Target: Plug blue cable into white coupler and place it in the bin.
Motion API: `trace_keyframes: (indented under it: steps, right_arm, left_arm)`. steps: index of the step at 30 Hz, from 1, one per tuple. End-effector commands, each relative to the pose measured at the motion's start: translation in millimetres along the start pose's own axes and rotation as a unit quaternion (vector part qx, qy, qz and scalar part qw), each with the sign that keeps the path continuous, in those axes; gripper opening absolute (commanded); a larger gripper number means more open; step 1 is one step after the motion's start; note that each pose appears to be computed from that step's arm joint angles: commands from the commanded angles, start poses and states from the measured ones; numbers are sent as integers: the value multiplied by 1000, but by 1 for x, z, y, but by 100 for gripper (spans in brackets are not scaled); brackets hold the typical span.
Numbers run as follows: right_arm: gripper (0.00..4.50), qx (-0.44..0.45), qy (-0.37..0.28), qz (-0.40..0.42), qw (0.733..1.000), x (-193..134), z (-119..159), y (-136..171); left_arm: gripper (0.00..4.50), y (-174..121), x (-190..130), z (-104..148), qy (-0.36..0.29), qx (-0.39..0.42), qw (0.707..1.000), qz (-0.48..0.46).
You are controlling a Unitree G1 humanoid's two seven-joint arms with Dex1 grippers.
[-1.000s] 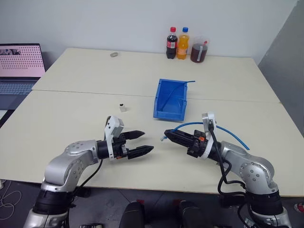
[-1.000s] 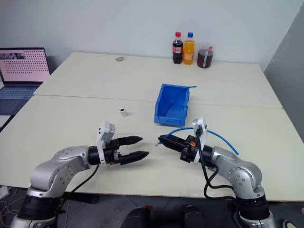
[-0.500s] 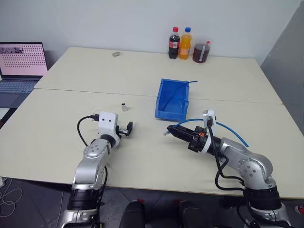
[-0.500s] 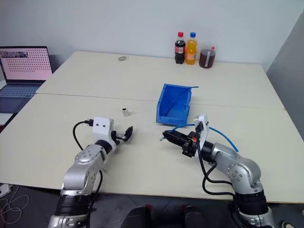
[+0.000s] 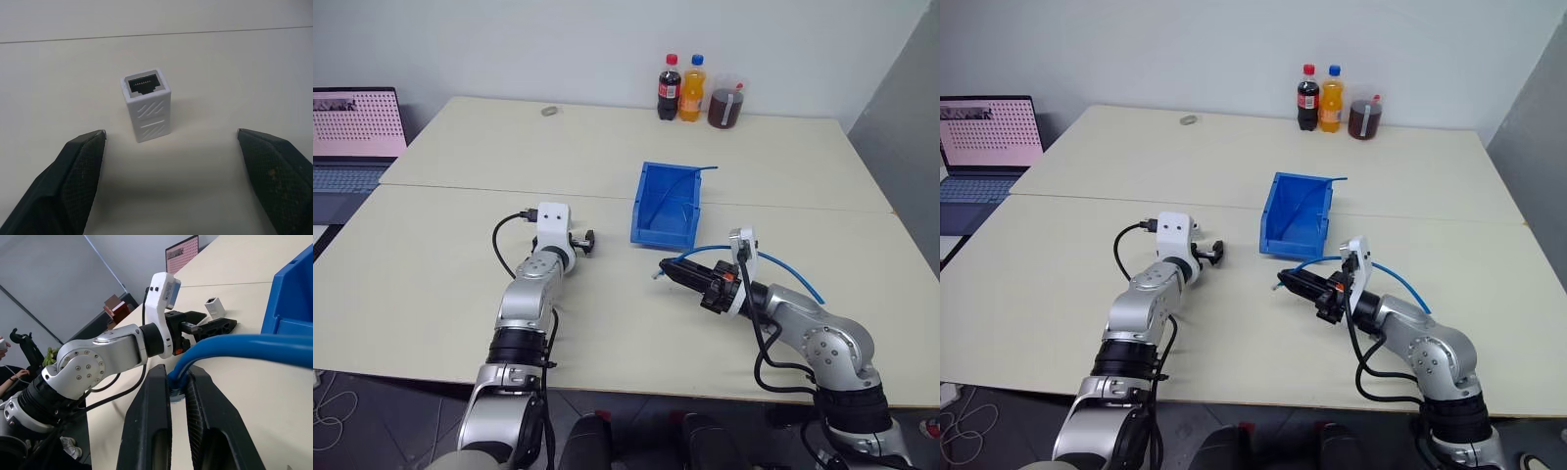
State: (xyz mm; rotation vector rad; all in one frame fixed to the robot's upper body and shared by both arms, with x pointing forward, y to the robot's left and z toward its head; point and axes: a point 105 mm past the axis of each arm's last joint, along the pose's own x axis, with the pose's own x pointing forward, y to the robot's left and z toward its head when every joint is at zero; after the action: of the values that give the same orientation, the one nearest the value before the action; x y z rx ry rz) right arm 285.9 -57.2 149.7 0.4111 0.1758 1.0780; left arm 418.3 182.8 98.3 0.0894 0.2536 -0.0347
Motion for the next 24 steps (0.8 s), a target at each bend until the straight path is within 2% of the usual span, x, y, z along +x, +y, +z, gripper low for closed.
trace_keyframes:
  steps: [1, 9, 17, 24]
  right_arm:
    - [12, -23, -17, 3, 1000, -2, 9, 6]
    - [12, -24, -14, 0, 1000, -2, 8, 6]
    - [12, -24, -12, 0, 1000, -2, 8, 6]
    - [12, -23, -12, -1, 1000, -2, 7, 7]
  left_arm:
    - [450, 3, 4, 17, -24, -15, 1000, 2]
    - [450, 2, 10, 19, -28, -25, 999, -5]
    - [309, 1, 14, 23, -37, -17, 999, -4]
    - [159, 4, 15, 21, -36, -10, 999, 0]
